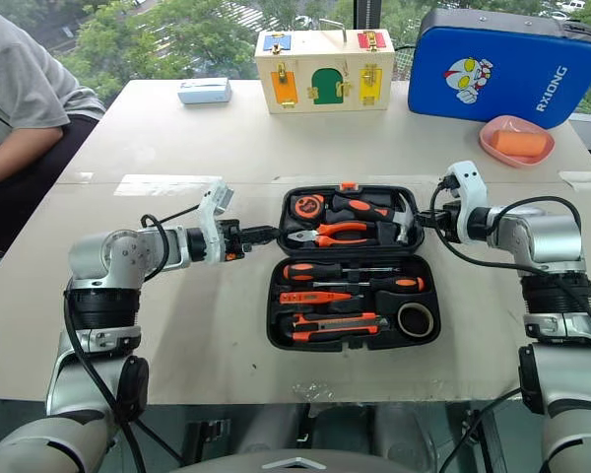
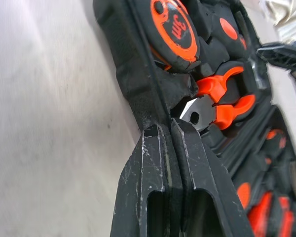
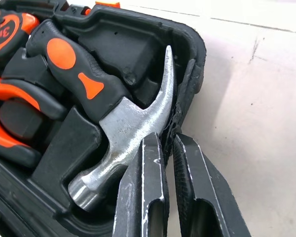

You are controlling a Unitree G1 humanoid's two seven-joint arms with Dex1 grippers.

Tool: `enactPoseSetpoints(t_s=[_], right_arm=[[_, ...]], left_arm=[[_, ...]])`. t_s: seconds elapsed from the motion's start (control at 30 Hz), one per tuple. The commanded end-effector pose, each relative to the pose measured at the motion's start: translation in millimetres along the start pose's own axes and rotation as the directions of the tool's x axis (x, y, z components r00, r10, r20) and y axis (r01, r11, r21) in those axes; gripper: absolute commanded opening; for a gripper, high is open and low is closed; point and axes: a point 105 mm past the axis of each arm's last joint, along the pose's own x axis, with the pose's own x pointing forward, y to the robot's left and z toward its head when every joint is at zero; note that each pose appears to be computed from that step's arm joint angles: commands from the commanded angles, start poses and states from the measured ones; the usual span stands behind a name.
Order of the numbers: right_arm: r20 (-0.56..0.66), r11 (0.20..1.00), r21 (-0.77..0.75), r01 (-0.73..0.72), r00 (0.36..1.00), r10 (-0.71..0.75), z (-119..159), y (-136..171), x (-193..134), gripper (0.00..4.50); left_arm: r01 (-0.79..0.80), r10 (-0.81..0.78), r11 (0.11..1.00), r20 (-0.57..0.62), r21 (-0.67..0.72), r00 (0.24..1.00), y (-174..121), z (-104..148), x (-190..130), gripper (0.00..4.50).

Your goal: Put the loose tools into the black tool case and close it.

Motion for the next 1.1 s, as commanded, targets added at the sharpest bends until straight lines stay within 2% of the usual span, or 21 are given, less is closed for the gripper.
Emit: enactPoseSetpoints(t_s=[0.03, 0.13, 0.33, 0.4, 0.53, 0.7, 0.8, 0.87, 0.97, 1.03, 1.07, 1.1], right_arm=[[0.137, 0.990, -0.143, -0.009, 0.990, 0.029, 32, 16, -3, 0.00], [0.258, 0.963, -0.268, 0.030, 0.965, 0.042, 53, 27, -6, 0.00], [0.388, 0.879, -0.463, 0.114, 0.918, 0.085, 70, 42, -11, 0.00], [0.450, 0.833, -0.525, 0.176, 0.888, 0.096, 78, 46, -15, 0.00], [0.520, 0.665, -0.673, 0.324, 0.846, 0.115, 79, 48, -19, 0.00], [0.542, 0.504, -0.755, 0.420, 0.832, 0.117, 42, 43, -17, 0.00], [0.549, 0.416, -0.788, 0.454, 0.824, 0.140, 22, 44, -21, 0.00], [0.534, 0.363, -0.815, 0.451, 0.829, 0.169, 9, 47, -23, 0.00], [0.493, 0.342, -0.845, 0.412, 0.848, 0.194, -11, 49, -28, 0.00], [0.473, 0.371, -0.844, 0.386, 0.863, 0.179, -15, 45, -40, 0.00], [0.436, 0.405, -0.849, 0.340, 0.883, 0.173, -20, 43, -45, 0.00], [0.405, 0.430, -0.851, 0.301, 0.898, 0.173, -24, 43, -49, 0.00]], left_arm=[[0.054, -0.082, 0.975, 0.123, 0.216, 0.989, -25, 30, -3, 0.04], [0.031, -0.099, 0.939, 0.186, 0.341, 0.978, -32, 36, -4, 0.04], [-0.031, -0.125, 0.856, 0.264, 0.515, 0.956, -37, 42, -7, 0.04], [-0.084, -0.132, 0.799, 0.309, 0.595, 0.942, -38, 48, -9, 0.04], [-0.204, -0.134, 0.673, 0.388, 0.711, 0.912, -38, 54, -10, 0.04], [-0.354, -0.160, 0.466, 0.471, 0.811, 0.868, -39, 44, -15, 0.04], [-0.396, -0.198, 0.372, 0.489, 0.839, 0.850, -43, 32, -21, 0.04], [-0.402, -0.203, 0.352, 0.488, 0.845, 0.849, -44, 23, -25, 0.04], [-0.403, -0.188, 0.338, 0.481, 0.850, 0.856, -42, 7, -36, 0.04], [-0.367, -0.134, 0.375, 0.441, 0.851, 0.887, -39, -10, -49, 0.04], [-0.328, -0.112, 0.394, 0.399, 0.858, 0.910, -39, -20, -55, 0.76], [-0.300, -0.098, 0.407, 0.368, 0.863, 0.925, -41, -28, -58, 1.08]])
